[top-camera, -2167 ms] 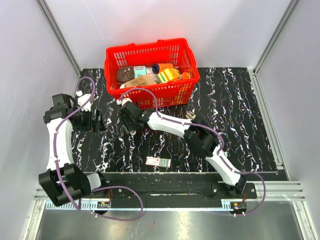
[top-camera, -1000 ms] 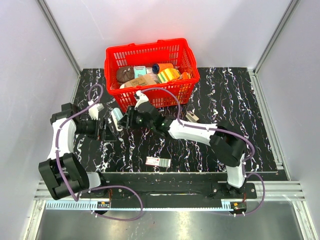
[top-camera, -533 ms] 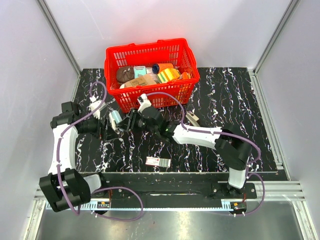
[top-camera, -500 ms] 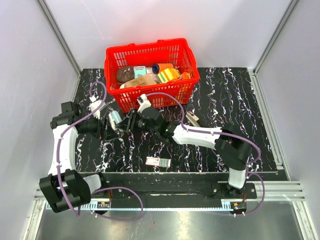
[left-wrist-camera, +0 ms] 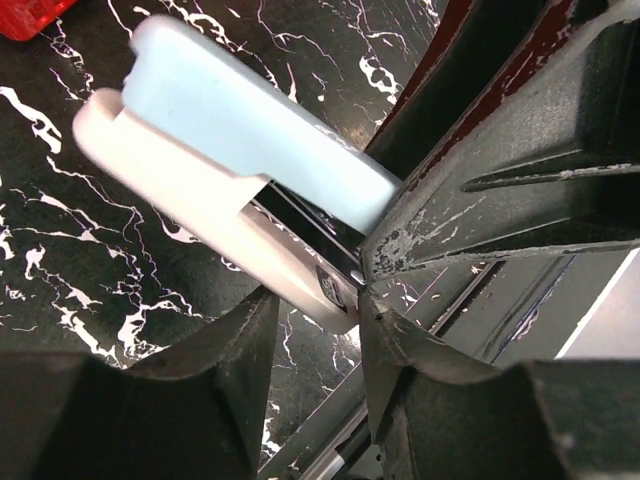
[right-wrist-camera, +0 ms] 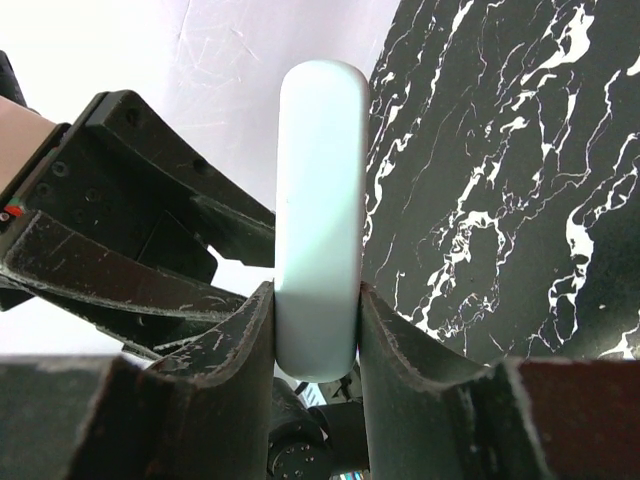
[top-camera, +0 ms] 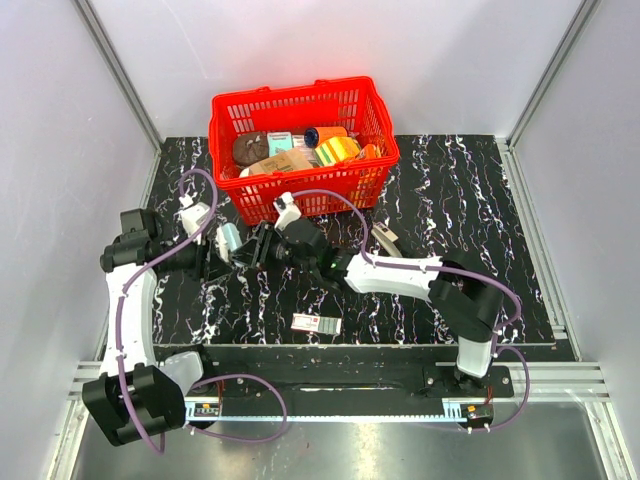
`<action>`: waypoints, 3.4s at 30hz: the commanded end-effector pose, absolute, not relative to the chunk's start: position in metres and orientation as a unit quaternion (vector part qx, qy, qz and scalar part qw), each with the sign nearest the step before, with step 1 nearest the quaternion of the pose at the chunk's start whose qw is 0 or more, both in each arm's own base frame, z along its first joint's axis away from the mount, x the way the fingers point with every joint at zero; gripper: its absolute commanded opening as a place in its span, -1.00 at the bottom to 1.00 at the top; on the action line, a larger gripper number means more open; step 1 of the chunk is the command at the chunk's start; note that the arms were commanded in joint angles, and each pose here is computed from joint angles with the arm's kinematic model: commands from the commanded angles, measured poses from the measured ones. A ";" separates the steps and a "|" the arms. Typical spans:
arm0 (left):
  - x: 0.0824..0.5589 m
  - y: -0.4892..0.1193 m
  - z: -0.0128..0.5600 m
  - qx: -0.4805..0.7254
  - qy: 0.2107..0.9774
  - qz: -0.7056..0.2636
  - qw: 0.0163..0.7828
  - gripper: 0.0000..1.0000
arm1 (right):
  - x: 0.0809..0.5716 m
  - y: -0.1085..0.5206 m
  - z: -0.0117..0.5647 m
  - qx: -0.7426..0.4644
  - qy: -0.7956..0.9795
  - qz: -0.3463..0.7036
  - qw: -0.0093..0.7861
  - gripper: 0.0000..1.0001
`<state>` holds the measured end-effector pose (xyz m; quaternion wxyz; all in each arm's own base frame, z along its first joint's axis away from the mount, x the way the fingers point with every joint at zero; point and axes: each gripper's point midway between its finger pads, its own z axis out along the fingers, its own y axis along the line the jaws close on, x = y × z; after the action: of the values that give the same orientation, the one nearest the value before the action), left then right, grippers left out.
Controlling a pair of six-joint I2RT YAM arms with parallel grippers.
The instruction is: Unload the staples from the stapler
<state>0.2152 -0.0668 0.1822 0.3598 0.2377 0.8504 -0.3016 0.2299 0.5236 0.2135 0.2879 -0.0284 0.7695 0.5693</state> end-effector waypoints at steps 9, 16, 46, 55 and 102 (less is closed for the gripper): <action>0.228 -0.040 0.160 0.328 0.841 -0.199 0.382 -0.95 | 0.197 0.499 0.241 -0.050 0.745 0.597 0.292 -1.00; 0.230 -0.036 0.154 0.352 0.832 -0.177 0.390 -1.00 | 0.189 0.486 0.213 -0.064 0.768 0.571 0.283 -1.00; 0.258 -0.046 0.132 0.520 0.720 0.073 0.453 -0.91 | 0.189 0.475 0.159 -0.250 0.787 0.454 0.335 -1.00; 0.184 -0.108 0.145 0.494 0.744 -0.181 0.413 0.28 | 0.223 0.468 0.176 -0.172 0.821 0.403 0.366 -1.00; 0.232 -0.040 0.279 0.195 0.845 -0.174 0.466 0.98 | 0.261 0.410 0.157 -0.224 0.912 0.142 0.313 0.94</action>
<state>0.2324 -0.0431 0.2521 0.4318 0.1836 0.8600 -0.2006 0.2232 0.4639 0.0814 0.2306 -0.2742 0.9210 0.1528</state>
